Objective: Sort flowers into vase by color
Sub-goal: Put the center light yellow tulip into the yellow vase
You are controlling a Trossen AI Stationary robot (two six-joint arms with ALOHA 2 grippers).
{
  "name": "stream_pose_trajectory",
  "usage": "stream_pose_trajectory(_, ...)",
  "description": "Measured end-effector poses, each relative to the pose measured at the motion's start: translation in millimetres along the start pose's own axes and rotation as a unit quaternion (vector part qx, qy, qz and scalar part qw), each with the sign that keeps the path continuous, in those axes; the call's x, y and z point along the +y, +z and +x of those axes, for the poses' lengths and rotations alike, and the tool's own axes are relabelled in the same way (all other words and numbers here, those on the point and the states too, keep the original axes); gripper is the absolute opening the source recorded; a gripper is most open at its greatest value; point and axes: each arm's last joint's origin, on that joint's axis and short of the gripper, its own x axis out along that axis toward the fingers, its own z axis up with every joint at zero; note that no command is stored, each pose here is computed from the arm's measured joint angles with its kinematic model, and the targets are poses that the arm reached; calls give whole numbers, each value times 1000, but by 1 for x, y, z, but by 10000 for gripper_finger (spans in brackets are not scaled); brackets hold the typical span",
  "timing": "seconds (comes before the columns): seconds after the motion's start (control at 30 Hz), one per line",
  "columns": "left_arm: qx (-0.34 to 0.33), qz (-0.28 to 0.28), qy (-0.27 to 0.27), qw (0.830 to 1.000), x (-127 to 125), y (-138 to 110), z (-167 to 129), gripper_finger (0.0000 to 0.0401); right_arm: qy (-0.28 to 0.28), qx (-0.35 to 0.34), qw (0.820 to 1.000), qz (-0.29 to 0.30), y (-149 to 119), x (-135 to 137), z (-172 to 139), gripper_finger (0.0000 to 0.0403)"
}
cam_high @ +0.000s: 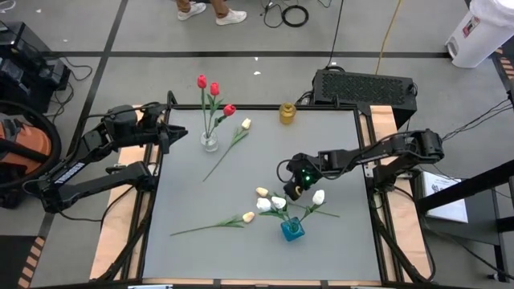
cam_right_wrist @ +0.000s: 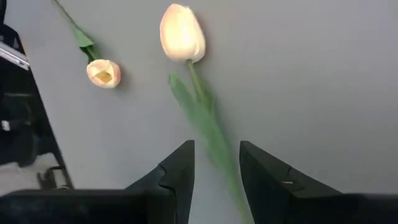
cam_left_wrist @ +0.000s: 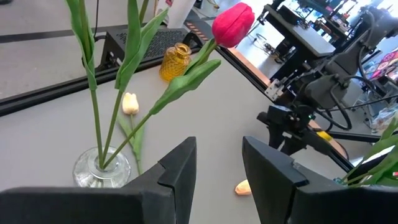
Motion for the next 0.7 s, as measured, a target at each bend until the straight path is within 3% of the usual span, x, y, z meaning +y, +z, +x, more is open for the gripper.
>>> stream_pose_trajectory(0.27, 0, 0, 0, 1000, 0, 0, 0, 136, -4, 4, 995, 96, -6, 3, 2, 121)
stream_pose_trajectory(0.43, 0, -1, 0, 1000, 0, 0, 0, 136, -11, -4, 996, 91, -5, 3, 2, 141)
stream_pose_trajectory(0.7, 0, -1, 0, 1000, 0, 0, 0, 136, -32, 13, 999, 27, -7, -4, 15, 175)
